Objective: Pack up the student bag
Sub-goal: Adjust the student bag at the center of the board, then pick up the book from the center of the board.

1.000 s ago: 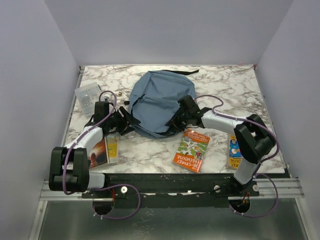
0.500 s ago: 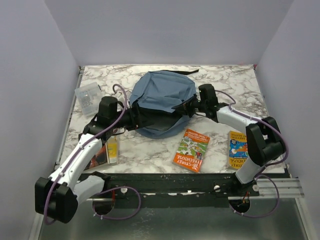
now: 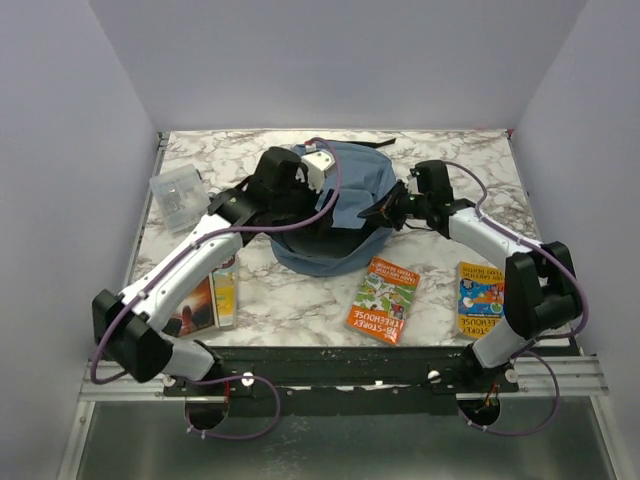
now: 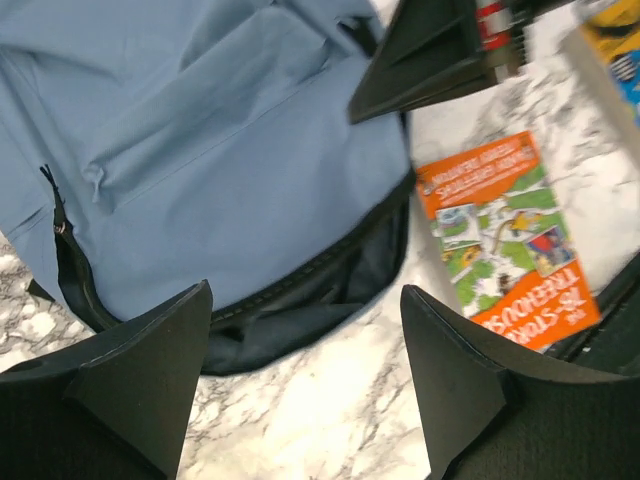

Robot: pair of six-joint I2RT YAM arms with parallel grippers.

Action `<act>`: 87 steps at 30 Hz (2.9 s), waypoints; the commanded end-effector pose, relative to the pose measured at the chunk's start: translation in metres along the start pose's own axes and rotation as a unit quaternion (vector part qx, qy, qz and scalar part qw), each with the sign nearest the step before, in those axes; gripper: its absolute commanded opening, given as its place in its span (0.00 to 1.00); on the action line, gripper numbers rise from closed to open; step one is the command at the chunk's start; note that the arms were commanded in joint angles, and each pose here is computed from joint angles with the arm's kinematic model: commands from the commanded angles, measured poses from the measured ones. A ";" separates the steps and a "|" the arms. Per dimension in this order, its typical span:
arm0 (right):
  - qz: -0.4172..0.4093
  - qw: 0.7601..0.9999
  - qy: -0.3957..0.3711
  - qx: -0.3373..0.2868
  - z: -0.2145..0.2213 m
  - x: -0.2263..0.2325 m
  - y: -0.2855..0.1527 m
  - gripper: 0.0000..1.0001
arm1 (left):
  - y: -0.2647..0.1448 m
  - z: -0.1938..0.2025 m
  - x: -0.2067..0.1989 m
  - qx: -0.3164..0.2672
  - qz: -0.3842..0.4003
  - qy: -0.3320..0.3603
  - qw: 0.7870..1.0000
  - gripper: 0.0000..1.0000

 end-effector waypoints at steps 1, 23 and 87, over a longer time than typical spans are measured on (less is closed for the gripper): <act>-0.043 0.996 -0.083 -0.008 -0.010 0.015 -0.023 0.04 | 0.022 0.004 0.007 0.068 -0.015 0.044 0.997 0.78; -0.115 0.986 -0.119 0.022 -0.021 0.018 -0.027 0.16 | 0.088 0.000 0.032 0.093 -0.228 0.118 0.962 0.20; -0.150 0.910 -0.331 0.200 0.239 0.106 0.197 0.75 | -0.165 0.223 0.261 -0.188 -0.537 -0.674 0.471 0.98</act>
Point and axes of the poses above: each gripper's point midway between its finger pads, its own y axis out along the fingers, its own x axis along the line the jaws close on, z = x × y, the point moved 8 cm from there along -y, back along the fingers, and after that the axes turned 12 degrees about -y, right-handed, at the moved point
